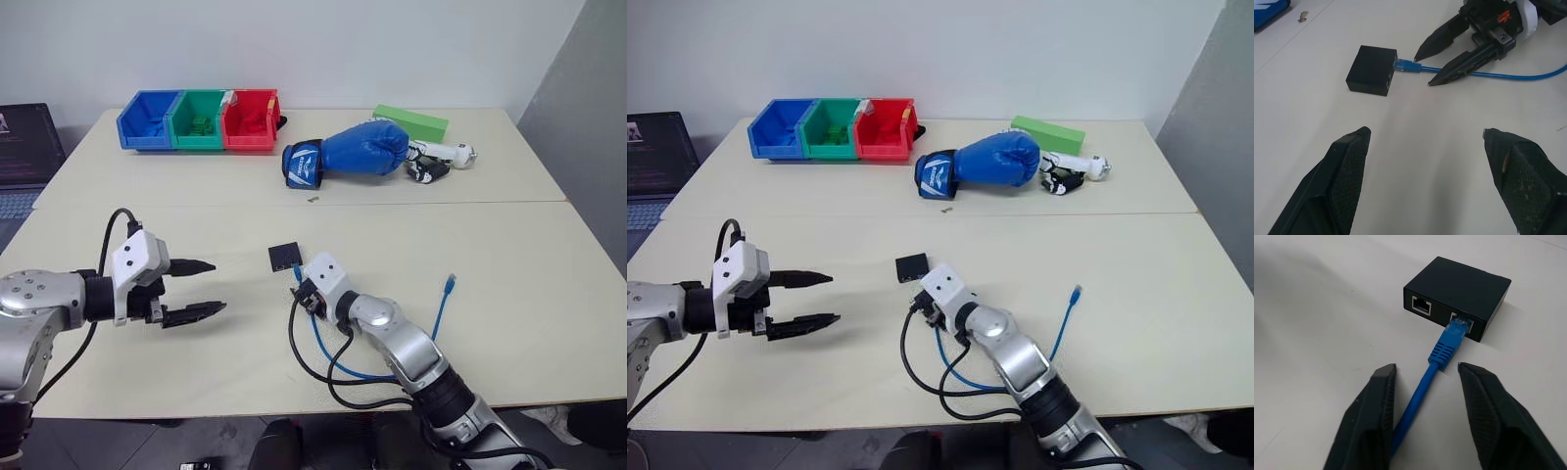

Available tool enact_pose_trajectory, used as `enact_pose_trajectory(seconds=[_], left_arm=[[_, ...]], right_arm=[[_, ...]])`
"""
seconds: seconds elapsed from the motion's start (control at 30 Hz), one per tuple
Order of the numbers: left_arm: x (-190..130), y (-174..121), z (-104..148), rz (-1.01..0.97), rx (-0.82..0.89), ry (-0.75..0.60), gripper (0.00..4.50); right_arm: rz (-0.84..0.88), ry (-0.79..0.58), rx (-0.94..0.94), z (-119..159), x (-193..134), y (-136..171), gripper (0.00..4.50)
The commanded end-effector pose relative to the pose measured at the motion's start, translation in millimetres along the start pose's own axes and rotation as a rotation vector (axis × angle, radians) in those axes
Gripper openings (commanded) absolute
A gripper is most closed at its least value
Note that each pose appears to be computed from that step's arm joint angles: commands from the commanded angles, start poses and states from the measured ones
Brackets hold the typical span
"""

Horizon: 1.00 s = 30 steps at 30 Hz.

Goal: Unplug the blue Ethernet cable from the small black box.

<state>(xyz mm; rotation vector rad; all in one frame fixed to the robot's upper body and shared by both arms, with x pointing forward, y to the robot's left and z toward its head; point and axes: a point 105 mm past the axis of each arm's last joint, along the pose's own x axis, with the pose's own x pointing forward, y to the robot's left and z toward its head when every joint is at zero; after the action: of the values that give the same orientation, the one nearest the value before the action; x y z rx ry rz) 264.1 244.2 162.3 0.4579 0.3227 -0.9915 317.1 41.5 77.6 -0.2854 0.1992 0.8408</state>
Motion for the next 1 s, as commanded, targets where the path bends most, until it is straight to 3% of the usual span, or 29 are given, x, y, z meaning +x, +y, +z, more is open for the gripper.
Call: enact_pose_trajectory(seconds=[0.03,0.17,0.37,0.53,0.67,0.8,1.0], left_arm=[[-1.6,3.4,4.6,0.015,0.019,-0.005,3.93],[-1.4,5.7,0.8,0.023,-0.011,-0.009,3.93],[10.8,17.6,-11.2,0.051,-0.143,-0.015,3.93],[31.2,7.4,14.5,-0.051,-0.352,-0.186,3.93],[45.8,-9.8,38.3,-0.196,-0.476,-0.274,3.93],[50.9,-27.9,57.0,-0.331,-0.558,-0.317,3.93],[56.4,-42.8,59.4,-0.410,-0.636,-0.310,3.93]], right_arm=[[-0.050,0.021,-0.036,-4.2,-4.8,-17.6,0.93],[-0.061,-0.004,-0.121,5.3,-21.7,-44.1,0.06],[0.044,-0.151,-0.432,46.5,-57.2,-75.2,0.06],[0.226,-0.271,-0.681,71.9,-80.7,-68.6,0.06],[0.445,-0.341,-0.837,79.0,-100.0,-44.5,0.06],[0.525,-0.361,-0.874,83.2,-106.4,-36.6,0.06],[0.560,-0.376,-0.884,93.5,-111.2,-35.6,0.06]])
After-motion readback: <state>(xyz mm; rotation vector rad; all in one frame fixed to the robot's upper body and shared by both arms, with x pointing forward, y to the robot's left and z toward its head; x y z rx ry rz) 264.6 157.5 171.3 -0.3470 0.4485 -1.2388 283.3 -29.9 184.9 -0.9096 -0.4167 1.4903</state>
